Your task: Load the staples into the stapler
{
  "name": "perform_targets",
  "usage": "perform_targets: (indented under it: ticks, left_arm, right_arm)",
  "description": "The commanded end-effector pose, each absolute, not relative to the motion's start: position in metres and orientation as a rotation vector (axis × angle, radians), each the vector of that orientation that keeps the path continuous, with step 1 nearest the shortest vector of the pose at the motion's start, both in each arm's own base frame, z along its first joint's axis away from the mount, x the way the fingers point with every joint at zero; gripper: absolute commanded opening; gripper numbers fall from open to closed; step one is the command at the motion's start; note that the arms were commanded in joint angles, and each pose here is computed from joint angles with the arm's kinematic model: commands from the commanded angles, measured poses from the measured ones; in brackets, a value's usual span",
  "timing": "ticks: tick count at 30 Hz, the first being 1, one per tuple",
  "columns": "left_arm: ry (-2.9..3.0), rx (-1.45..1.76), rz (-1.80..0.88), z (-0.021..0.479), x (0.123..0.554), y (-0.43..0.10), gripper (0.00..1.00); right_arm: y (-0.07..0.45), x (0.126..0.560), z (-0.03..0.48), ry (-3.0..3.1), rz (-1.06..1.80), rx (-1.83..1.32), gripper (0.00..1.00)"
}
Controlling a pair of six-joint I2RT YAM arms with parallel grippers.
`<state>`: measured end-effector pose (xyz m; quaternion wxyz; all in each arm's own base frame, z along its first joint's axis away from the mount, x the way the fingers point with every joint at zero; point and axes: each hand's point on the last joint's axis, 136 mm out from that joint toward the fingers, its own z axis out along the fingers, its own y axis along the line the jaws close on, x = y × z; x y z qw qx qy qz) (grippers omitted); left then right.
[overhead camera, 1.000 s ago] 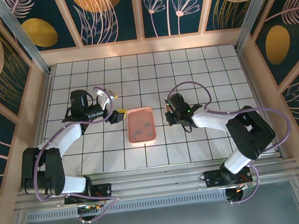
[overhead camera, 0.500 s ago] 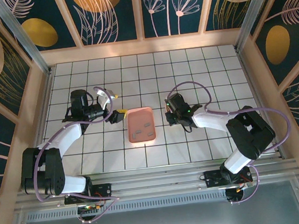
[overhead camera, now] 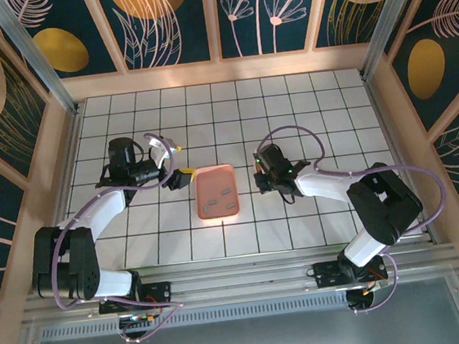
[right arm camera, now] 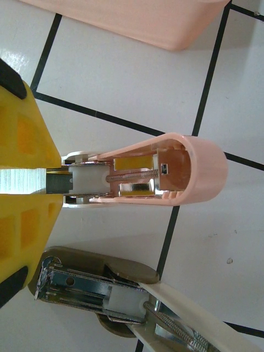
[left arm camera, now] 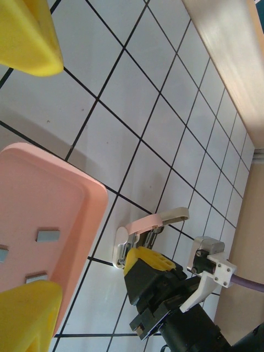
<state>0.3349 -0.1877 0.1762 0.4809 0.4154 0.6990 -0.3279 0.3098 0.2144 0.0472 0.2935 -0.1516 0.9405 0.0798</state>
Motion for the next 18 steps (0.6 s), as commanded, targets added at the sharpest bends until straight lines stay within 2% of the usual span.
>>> perform_targets:
  ticks: [1,18]
  left_arm:
    - [1.680,1.043,-0.815,0.1808,0.3341,-0.1919,0.95]
    - [1.681,1.043,-0.816,0.1803,0.3343,-0.1919,0.94]
  right_arm:
    - [0.2099,0.3074,0.0368,2.513,0.173,-0.410,0.13]
    - [0.2057,0.3109,0.0387,2.503,0.138,-0.373,0.13]
